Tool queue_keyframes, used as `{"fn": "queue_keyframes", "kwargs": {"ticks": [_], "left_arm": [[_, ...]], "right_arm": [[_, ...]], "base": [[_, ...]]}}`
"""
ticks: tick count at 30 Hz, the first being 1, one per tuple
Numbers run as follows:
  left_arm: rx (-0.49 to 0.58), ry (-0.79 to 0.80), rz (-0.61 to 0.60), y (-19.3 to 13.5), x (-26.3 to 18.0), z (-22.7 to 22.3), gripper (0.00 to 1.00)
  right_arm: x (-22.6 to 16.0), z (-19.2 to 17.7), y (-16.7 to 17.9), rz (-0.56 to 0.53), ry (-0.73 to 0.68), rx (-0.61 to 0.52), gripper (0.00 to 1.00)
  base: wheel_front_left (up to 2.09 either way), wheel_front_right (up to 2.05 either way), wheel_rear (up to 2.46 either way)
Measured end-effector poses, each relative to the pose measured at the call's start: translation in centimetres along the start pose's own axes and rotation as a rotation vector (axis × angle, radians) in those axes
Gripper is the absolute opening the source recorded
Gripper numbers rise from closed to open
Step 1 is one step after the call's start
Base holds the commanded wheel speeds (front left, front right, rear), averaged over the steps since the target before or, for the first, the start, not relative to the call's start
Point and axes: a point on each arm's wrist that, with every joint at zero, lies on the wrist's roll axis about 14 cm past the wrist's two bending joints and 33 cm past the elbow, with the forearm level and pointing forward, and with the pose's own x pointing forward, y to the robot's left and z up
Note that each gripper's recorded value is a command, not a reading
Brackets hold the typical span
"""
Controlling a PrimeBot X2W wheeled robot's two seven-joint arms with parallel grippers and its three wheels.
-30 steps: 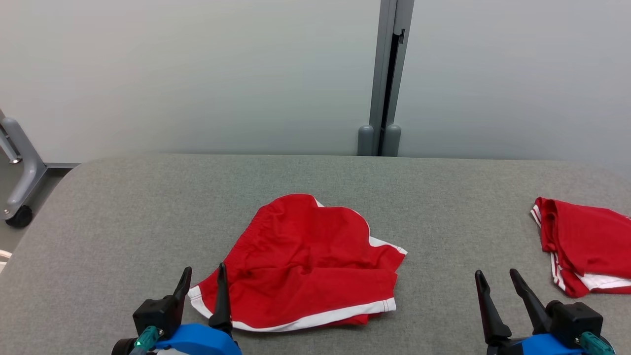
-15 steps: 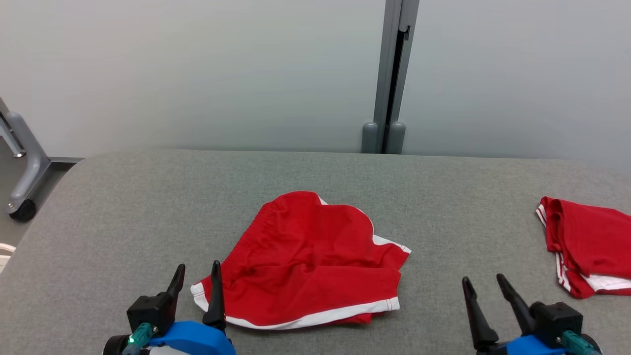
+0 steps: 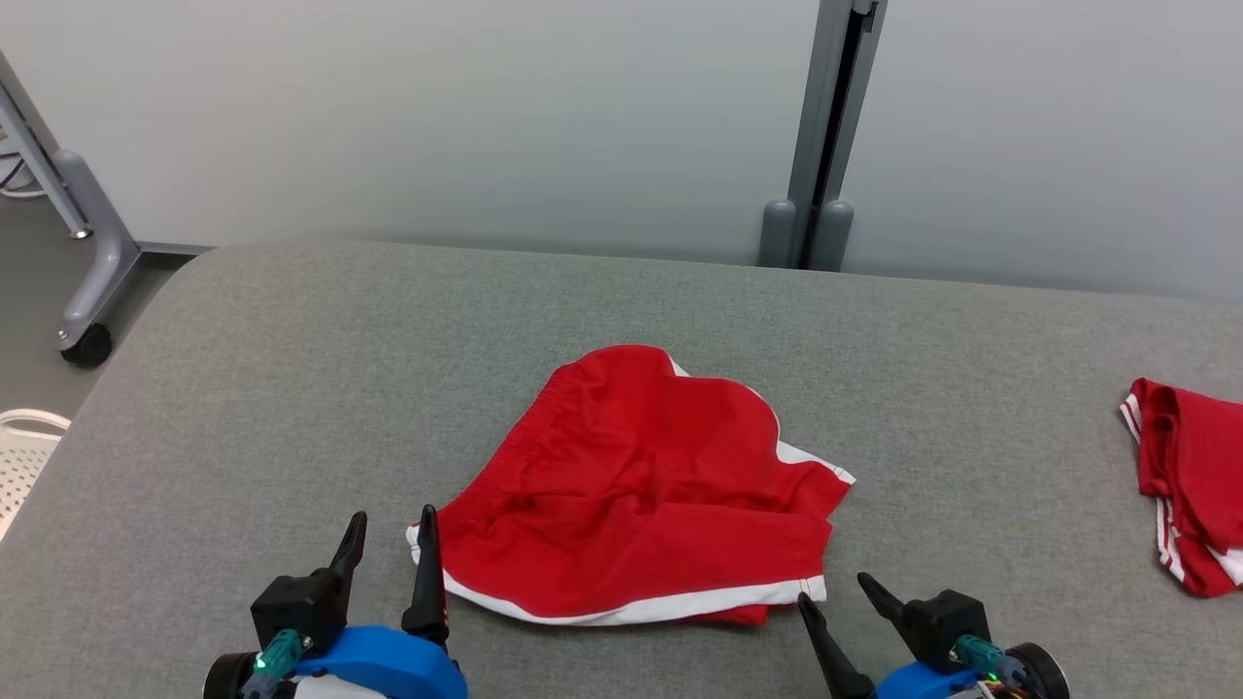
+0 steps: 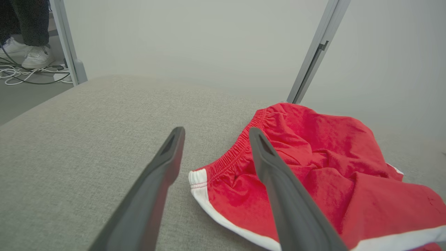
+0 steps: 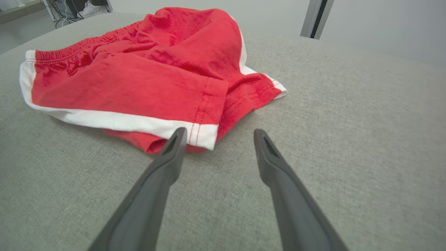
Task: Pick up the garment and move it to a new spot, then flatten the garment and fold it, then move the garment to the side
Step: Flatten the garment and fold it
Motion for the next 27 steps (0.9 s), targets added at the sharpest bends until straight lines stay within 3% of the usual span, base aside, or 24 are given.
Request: {"fn": "queue_keyframes", "kwargs": {"ticks": [19,21,25,26,27], "left_arm": [[0.01,0.017,0.048,1.5,0.2,-0.3,1.0],[0.01,0.018,0.046,1.4,0.3,-0.3,1.0],[0.009,0.018,0.042,1.3,0.4,-0.3,1.0],[0.01,0.019,0.042,1.3,0.4,-0.3,1.0],[0.011,0.02,0.042,1.4,0.4,-0.4,1.0]], "right_arm": [[3.2,-0.6,3.5,0.132,0.031,0.055,1.0],[3.2,-0.9,3.6,0.137,0.038,0.051,0.54],[3.4,-1.2,3.7,0.144,0.055,0.048,0.22],[3.4,-1.4,3.7,0.144,0.06,0.05,0.03],[3.5,-1.4,3.7,0.144,0.063,0.049,0.0]], "base": [[0.0,0.0,0.0],[0.0,0.0,0.0],[0.0,0.0,0.0],[0.0,0.0,0.0],[0.0,0.0,0.0]]}}
